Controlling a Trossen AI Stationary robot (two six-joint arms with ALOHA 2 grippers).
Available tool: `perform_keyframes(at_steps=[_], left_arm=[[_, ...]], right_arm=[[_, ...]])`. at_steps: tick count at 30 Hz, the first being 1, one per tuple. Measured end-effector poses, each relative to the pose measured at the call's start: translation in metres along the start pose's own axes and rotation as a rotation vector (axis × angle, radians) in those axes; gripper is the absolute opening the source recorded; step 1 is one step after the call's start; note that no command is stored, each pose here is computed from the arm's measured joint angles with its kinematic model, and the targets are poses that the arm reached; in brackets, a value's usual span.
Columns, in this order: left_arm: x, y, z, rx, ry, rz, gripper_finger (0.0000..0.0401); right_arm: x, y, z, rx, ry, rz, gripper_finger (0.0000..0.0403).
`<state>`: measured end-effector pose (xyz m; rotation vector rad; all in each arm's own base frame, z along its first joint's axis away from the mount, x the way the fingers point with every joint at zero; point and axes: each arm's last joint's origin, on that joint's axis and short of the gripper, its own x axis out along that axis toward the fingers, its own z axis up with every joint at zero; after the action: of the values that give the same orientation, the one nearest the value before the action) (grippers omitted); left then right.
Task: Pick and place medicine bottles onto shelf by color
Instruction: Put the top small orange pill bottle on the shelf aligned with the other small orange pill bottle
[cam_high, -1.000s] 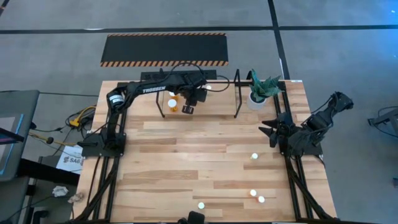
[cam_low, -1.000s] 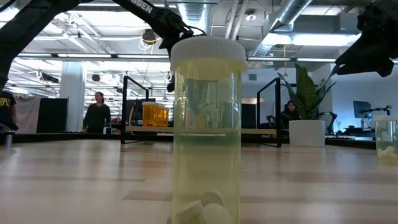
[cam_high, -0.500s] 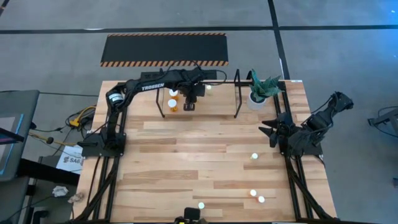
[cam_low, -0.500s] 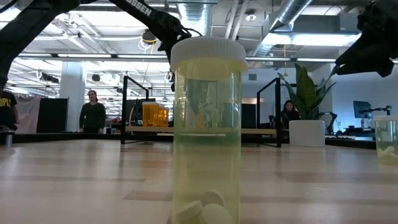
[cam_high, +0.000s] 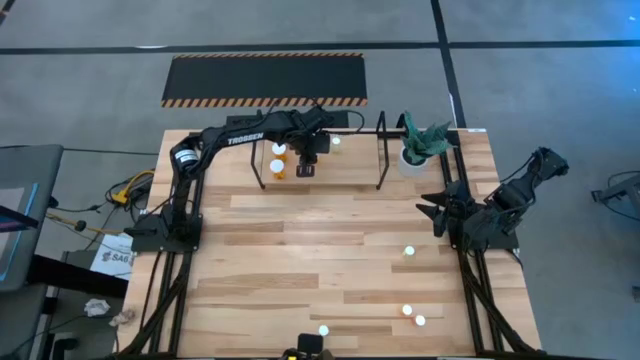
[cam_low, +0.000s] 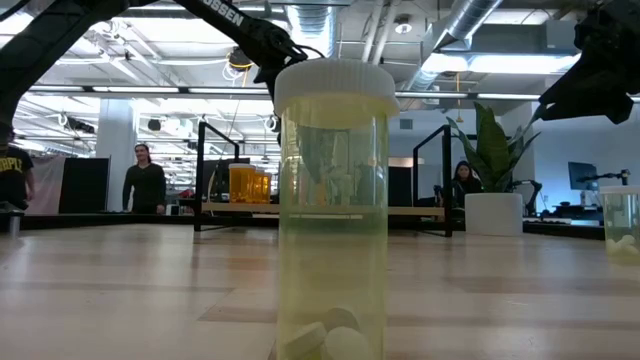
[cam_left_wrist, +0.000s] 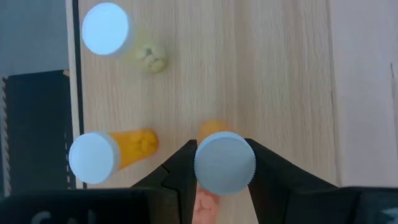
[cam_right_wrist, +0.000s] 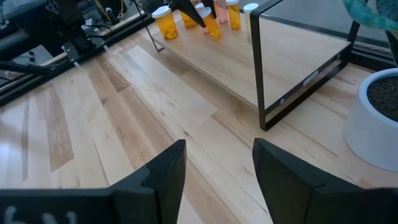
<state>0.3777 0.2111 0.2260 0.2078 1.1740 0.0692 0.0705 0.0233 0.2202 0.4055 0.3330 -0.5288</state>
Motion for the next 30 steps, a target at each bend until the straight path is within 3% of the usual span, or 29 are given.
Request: perform_keyframes(at_steps=[30], left_arm=[[0.0072, 0.0065, -0.0071, -0.002, 0.020, -0.022, 0.0112]], right_arm=[[0.0000, 0.0001, 0.0001, 0.000, 0.000, 0.000, 0.0207]])
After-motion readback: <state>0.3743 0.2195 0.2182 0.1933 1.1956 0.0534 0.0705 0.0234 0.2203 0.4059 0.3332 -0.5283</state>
